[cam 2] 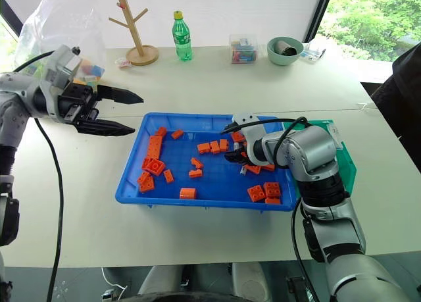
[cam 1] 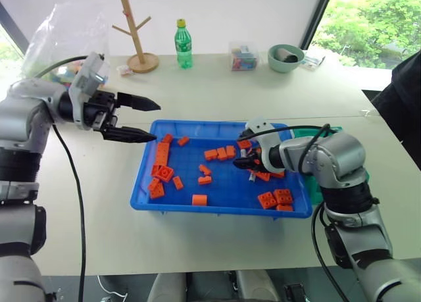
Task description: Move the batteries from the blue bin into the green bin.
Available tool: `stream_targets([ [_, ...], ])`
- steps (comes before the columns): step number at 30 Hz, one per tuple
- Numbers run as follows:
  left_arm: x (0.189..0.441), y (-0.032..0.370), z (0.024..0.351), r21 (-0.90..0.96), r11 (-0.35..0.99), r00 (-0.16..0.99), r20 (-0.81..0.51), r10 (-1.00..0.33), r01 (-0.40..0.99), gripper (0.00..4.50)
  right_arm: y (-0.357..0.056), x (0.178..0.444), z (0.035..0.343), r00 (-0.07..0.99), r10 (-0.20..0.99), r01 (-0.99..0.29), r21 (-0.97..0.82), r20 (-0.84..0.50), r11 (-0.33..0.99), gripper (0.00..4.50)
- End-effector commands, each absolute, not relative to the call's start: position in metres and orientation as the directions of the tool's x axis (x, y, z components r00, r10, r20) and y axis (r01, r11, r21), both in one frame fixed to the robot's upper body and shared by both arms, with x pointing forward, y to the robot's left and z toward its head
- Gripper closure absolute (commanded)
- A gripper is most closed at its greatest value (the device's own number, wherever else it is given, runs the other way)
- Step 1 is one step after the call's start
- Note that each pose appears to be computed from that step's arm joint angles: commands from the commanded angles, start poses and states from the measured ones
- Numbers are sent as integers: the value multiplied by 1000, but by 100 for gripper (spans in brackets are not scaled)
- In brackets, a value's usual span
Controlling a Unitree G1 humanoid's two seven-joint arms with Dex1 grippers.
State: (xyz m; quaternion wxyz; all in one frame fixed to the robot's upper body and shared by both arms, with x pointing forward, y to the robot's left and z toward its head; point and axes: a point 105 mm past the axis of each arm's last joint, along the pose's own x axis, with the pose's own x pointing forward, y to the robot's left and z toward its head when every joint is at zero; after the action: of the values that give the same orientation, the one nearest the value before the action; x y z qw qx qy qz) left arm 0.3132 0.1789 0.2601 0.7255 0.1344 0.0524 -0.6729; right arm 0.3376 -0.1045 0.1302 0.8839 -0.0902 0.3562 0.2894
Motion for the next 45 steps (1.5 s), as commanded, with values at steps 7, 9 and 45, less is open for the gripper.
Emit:
stream_targets([
  [7, 310, 182, 271, 168, 68, 108, -240, -965, 983, 0, -107, 349, 125, 588, 431, -564, 35, -684, 825, 153],
  [9, 310, 182, 272, 169, 71, 111, -239, -965, 983, 0, -107, 350, 123, 587, 429, -566, 31, -686, 824, 153],
  [45, 318, 171, 271, 174, 40, 77, -215, -974, 984, 0, -294, 300, 236, 841, 70, -196, -182, -537, 963, 447],
])
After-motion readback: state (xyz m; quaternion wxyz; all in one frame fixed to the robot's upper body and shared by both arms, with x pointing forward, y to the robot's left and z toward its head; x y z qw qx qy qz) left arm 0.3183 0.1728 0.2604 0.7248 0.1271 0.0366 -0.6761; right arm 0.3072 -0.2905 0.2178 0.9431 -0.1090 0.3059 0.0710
